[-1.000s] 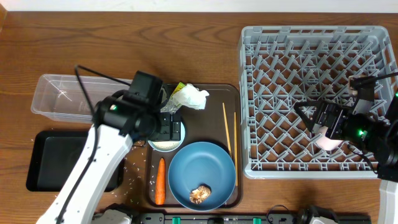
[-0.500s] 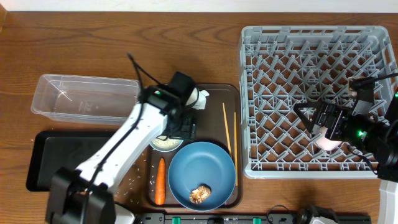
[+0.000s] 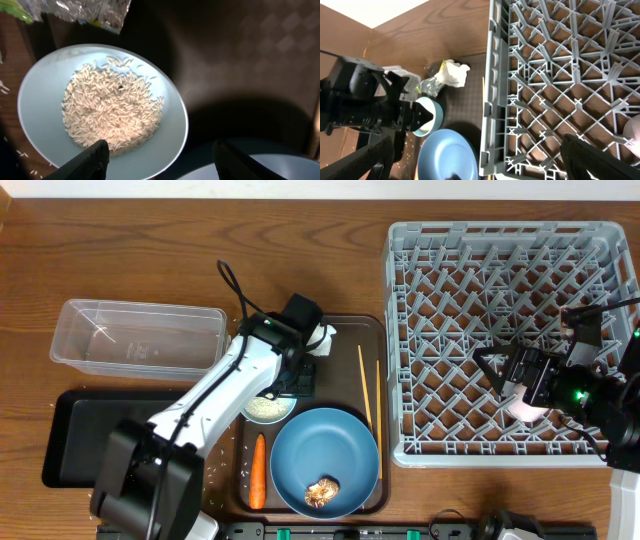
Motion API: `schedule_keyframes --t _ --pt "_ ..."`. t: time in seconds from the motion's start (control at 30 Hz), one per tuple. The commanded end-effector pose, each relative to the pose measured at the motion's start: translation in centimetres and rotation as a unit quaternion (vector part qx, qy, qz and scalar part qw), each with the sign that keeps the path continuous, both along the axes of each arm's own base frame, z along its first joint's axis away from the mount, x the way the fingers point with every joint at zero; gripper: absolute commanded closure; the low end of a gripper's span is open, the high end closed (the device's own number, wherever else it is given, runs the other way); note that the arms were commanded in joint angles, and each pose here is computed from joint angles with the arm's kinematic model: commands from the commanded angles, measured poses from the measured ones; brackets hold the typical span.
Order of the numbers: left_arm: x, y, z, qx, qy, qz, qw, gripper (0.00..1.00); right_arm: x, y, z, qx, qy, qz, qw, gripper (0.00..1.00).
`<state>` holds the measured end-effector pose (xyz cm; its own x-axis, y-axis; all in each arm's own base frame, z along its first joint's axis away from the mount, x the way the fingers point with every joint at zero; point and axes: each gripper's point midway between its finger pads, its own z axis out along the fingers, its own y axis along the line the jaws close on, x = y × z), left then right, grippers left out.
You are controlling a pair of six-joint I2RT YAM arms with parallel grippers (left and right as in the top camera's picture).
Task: Sort waste into correct bins and load items into the dishwasher rack
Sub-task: 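Reach left gripper to the white tissue on the tray and grasp it, then carry the tissue to the clear plastic bin and release it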
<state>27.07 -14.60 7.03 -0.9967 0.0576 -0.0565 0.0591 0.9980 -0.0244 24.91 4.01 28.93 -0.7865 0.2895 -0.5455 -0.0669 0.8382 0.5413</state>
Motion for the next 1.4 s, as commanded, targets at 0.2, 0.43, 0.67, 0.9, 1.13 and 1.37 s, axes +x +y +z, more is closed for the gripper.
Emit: schedule_keyframes --t 0.2,0.43,0.67,0.9,1.13,1.37 --pt "6.1 -3.7 6.8 -0.084 -0.170 -0.063 0.980 0.32 0.0 0.2 0.3 -0.009 -0.008 0.010 1.000 0.01" --pt "9.3 -3.8 1.5 -0.040 -0.169 -0.065 0.983 0.31 -0.1 0.2 0.2 -0.008 -0.006 0.010 1.000 0.01" --pt "10.8 -4.3 -2.7 -0.025 -0.158 -0.066 0.985 0.31 0.0 -0.2 -0.1 -0.016 0.000 0.003 1.000 0.01" --pt "11.2 -4.2 -5.8 -0.009 -0.143 -0.067 0.987 0.31 -0.3 -0.1 -0.4 -0.015 0.009 0.002 1.000 0.01" --pt "11.2 -4.2 -7.1 -0.005 -0.134 -0.068 0.989 0.35 -0.6 -1.0 -1.1 -0.037 0.027 -0.015 0.999 0.01" --pt "10.1 -5.1 -5.2 -0.038 -0.123 -0.075 0.989 0.94 -0.7 -1.1 -1.2 -0.041 0.029 -0.016 0.999 0.01"
